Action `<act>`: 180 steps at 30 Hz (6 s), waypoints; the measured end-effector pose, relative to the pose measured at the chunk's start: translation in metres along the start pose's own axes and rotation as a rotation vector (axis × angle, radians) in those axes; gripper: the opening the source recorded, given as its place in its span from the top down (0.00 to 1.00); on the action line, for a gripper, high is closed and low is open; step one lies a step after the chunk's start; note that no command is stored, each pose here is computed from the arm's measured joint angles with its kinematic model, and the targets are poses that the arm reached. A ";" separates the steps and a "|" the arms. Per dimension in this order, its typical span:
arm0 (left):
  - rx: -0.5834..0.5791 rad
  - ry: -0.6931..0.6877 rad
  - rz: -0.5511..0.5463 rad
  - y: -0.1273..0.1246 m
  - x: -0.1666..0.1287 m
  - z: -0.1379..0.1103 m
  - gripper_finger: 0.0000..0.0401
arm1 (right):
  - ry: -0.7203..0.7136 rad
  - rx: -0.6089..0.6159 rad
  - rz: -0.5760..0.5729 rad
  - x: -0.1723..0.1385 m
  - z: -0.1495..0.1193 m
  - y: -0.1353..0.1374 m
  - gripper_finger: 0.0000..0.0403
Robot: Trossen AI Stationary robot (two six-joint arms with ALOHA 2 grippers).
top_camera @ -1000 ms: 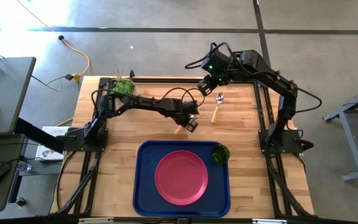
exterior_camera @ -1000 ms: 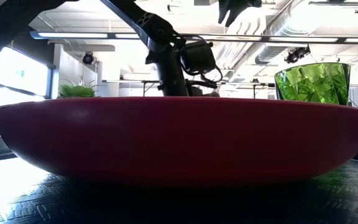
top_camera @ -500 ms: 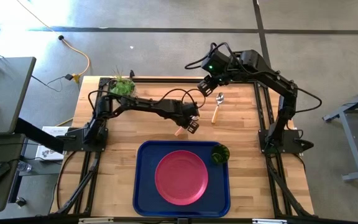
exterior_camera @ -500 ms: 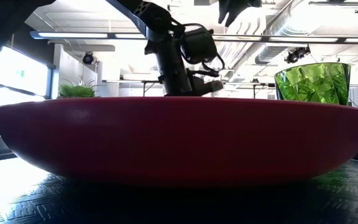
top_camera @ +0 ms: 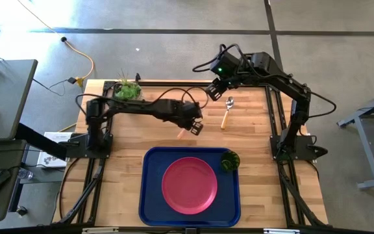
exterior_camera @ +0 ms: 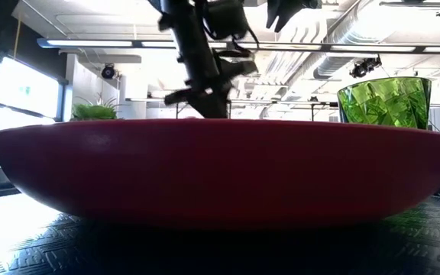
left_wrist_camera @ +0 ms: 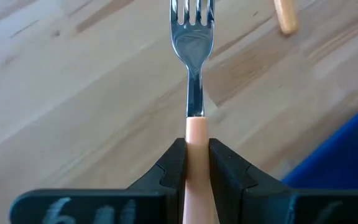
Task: Pick and place plate/cup/fork/spoon on tray
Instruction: Put the yellow fork on the blue tray to the left side of the pink plate
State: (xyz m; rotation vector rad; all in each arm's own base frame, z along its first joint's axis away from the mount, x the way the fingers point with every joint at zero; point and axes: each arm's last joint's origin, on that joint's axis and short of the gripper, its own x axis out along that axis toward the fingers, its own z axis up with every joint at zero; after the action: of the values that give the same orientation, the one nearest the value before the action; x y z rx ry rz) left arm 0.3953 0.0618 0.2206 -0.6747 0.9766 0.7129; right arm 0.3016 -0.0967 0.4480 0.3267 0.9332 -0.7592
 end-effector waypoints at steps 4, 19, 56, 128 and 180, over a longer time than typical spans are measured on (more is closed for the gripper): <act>-0.060 -0.034 -0.005 0.009 -0.025 -0.009 0.90 | -0.005 -0.007 0.002 0.000 0.001 0.000 0.65; -0.292 -0.108 0.114 0.027 -0.095 -0.084 0.90 | -0.015 -0.013 0.013 0.000 0.002 0.001 0.65; -0.516 -0.103 0.179 -0.026 -0.101 -0.276 0.90 | 0.034 0.147 0.066 -0.001 -0.001 0.002 0.65; -0.556 -0.018 0.176 -0.062 -0.040 -0.312 0.90 | 0.043 0.116 0.078 -0.008 -0.011 0.021 0.65; -0.574 0.033 0.169 -0.065 -0.036 -0.307 0.75 | 0.043 0.097 0.080 -0.008 -0.011 0.020 0.65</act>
State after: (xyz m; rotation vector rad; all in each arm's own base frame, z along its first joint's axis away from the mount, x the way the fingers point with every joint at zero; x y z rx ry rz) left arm 0.2828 -0.2229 0.1416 -1.1135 0.8666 1.1541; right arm 0.3063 -0.0723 0.4471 0.4644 0.9197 -0.7281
